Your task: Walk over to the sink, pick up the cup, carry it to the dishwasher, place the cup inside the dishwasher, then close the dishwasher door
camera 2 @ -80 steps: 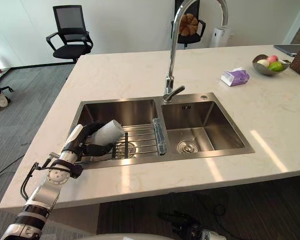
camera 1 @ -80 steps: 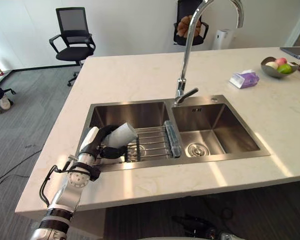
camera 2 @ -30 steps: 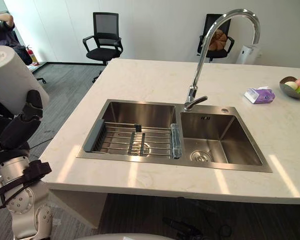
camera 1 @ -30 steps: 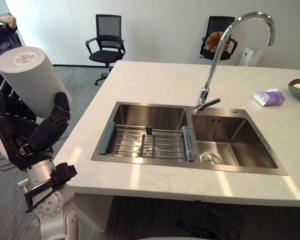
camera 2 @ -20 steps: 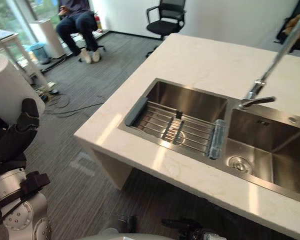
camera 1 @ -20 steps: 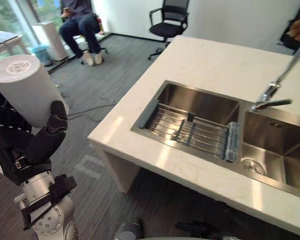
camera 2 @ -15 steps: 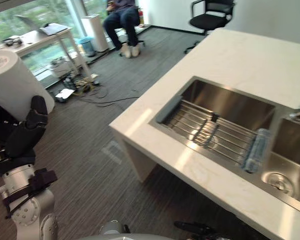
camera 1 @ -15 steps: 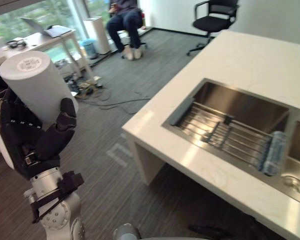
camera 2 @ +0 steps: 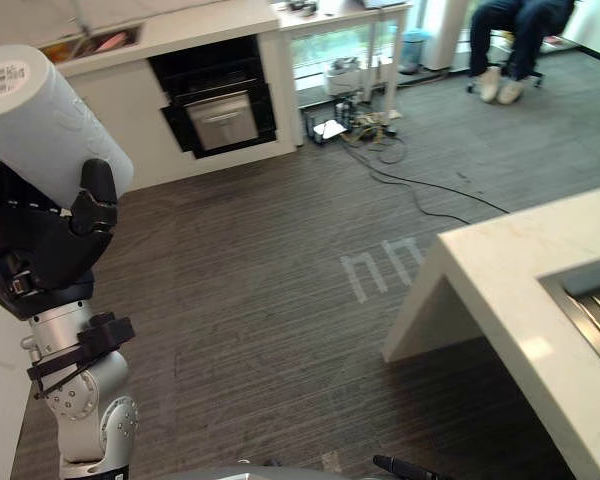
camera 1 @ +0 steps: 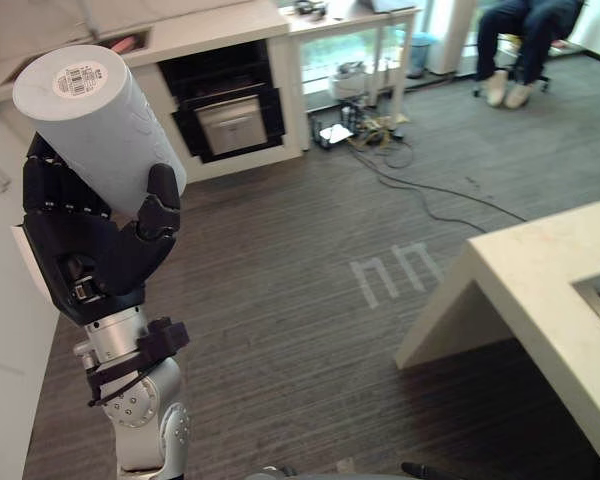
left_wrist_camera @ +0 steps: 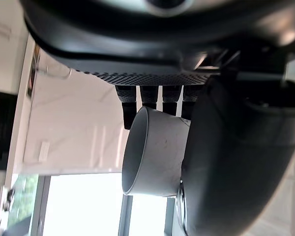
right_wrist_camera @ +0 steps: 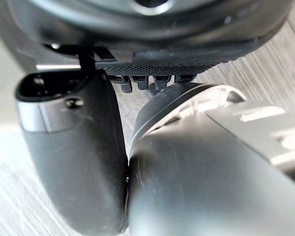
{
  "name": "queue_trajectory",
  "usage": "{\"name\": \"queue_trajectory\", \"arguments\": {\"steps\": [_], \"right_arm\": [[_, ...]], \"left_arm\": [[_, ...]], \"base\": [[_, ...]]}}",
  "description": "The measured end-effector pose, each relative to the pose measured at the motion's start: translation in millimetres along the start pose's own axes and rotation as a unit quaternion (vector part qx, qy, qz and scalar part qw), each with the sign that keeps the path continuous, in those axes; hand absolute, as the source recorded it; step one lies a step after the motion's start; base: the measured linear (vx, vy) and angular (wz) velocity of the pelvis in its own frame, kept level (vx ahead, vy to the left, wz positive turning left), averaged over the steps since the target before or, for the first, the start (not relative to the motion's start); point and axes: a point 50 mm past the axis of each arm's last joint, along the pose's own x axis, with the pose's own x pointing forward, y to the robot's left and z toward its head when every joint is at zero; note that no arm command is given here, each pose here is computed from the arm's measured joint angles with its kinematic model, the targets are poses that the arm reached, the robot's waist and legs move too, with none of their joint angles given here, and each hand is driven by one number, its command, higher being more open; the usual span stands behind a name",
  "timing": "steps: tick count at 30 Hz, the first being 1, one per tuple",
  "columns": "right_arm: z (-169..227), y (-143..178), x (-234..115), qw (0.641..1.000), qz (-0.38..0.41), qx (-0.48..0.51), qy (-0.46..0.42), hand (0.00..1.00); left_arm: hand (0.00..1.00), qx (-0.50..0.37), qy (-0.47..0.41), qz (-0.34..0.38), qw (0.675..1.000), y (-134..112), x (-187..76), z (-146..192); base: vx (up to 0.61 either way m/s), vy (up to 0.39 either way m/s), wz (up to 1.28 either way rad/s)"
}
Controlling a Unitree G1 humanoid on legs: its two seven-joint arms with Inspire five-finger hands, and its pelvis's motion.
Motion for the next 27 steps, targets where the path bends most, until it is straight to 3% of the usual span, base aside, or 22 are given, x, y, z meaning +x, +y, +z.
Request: {"name": "queue_trajectory", "arguments": {"steps": [4, 9, 14, 17, 18, 27], "right_arm": [[-18.3, 30.4, 5.7, 0.995, 0.056, 0.083, 0.007, 1.0], [-18.9, 47.5, 7.5, 0.996, 0.063, 0.056, 0.011, 1.0], [-18.0, 45.0, 6.7, 0.998, 0.058, 0.027, 0.019, 1.0], [-21.4, 47.4, 6.9, 0.998, 0.06, 0.012, 0.025, 1.0], [-32.4, 59.5, 9.2, 0.996, 0.078, 0.003, 0.037, 1.0], [-42.3, 57.2, 6.9, 0.996, 0.086, 0.017, 0.032, 1.0]], "left_arm": [[0.0, -0.035, 0.078, -0.046, 0.995, -21.1, -15.6, -33.8], [0.0, -0.034, 0.083, -0.07, 0.993, -30.4, -20.7, -32.4], [0.0, -0.041, 0.084, -0.145, 0.985, -61.1, -26.9, -26.2], [0.0, -0.036, 0.073, -0.147, 0.986, -58.1, -23.6, -21.2], [0.0, -0.035, 0.076, -0.116, 0.99, -38.5, -21.0, -17.1], [0.0, -0.037, 0.066, -0.091, 0.993, -33.9, -19.0, -15.7]], "base": [[0.09, -0.016, 2.13], [0.1, -0.088, 0.46], [0.15, -0.087, 0.32], [0.07, -0.004, 0.29], [0.02, 0.006, 0.05], [0.01, -0.023, -0.11]]}}
